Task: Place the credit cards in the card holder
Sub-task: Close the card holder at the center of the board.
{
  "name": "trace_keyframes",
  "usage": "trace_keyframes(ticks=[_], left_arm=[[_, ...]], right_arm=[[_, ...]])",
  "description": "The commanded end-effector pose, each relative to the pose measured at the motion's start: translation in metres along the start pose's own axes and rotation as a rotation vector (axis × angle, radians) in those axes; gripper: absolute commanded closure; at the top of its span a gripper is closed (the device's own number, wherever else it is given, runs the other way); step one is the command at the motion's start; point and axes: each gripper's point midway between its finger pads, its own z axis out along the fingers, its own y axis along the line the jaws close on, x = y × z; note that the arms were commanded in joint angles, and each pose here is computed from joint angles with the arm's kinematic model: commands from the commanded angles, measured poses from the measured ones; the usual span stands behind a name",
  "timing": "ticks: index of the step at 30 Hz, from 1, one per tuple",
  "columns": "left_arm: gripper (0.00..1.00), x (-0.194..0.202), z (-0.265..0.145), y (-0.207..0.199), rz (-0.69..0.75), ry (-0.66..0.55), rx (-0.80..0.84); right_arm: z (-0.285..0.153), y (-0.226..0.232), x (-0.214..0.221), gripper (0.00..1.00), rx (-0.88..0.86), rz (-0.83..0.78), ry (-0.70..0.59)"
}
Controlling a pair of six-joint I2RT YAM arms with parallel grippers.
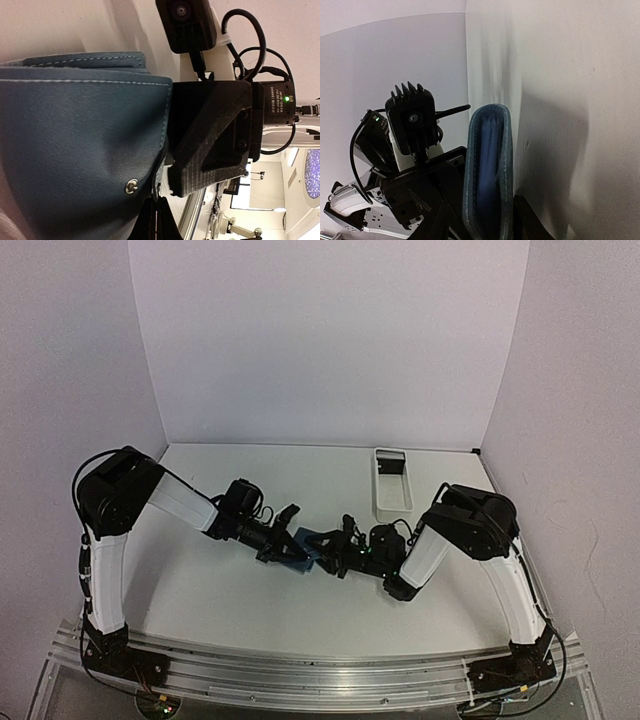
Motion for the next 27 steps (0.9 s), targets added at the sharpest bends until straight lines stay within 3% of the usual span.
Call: trace_keyframes(ticks=[1, 5, 9, 21, 27], left_arm=[[1.00, 0.007, -0.007, 0.009, 0.054, 0.051, -0.069], [1.00, 0.005, -0.008, 0.005, 0.106, 0.075, -0.071], [1.00, -0.003, -0.010, -0.003, 0.163, 0.083, -0.067], [1.00, -0.004, -0.015, -0.022, 0.176, 0.130, -0.032], [1.00, -0.007, -0.018, 0.008, 0.093, 0.099, -0.078]], right_arm=[[-0.010, -0.004, -0.003, 0.64, 0.026, -0.018, -0.006], [-0.010, -0.016, 0.000, 0.86, 0.055, -0.003, 0.008], [-0.010, -0.025, 0.009, 1.00, 0.080, -0.008, 0.058], [-0.011, -0.044, 0.055, 1.00, 0.237, -0.194, 0.408], [-0.007, -0.045, 0.054, 0.78, 0.289, -0.257, 0.463]])
